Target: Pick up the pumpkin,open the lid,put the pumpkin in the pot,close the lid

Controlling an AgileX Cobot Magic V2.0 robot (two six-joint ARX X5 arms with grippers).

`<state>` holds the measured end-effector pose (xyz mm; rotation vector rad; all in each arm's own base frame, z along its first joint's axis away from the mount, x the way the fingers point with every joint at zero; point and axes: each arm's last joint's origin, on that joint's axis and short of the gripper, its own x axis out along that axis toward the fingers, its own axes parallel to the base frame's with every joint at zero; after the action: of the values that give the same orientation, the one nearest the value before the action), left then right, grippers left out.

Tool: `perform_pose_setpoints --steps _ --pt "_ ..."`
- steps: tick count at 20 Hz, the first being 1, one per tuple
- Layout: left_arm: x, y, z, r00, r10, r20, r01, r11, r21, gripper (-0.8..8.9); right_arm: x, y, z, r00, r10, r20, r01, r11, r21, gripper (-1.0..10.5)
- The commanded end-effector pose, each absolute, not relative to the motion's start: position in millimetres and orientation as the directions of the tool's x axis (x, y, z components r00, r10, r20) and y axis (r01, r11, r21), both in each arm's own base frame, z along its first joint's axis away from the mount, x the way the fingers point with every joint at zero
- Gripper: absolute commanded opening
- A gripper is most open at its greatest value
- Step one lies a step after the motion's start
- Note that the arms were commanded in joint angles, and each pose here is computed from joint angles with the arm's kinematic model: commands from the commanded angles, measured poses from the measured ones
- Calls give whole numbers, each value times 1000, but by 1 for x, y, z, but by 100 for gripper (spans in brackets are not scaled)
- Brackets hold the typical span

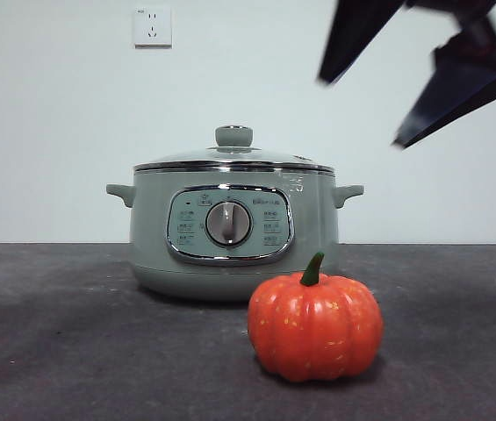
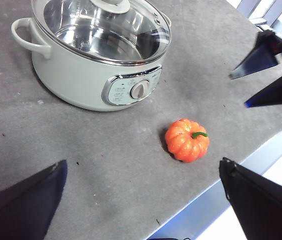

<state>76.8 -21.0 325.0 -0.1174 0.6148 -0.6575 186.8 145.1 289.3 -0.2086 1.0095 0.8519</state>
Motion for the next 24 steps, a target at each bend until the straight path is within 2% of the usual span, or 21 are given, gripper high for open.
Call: perform_pose_setpoints --steps 1,10,21,22,24 --pt "77 -21 325 622 -608 -494 546 789 -283 825 193 163 275 243 489 -838 -730 661 174 734" --pt "77 -21 325 622 -608 -494 546 789 -283 825 208 208 216 132 360 -924 -755 640 142 734" --pt "77 -21 325 621 -608 -495 546 789 -283 825 201 235 172 126 176 -976 -782 623 11 718" --pt "77 -21 325 621 -608 -495 545 789 -284 825 202 235 172 127 174 -977 -782 623 9 670" --pt "77 -21 325 621 -608 -495 545 789 -284 825 201 235 172 128 176 -976 -778 629 11 409"
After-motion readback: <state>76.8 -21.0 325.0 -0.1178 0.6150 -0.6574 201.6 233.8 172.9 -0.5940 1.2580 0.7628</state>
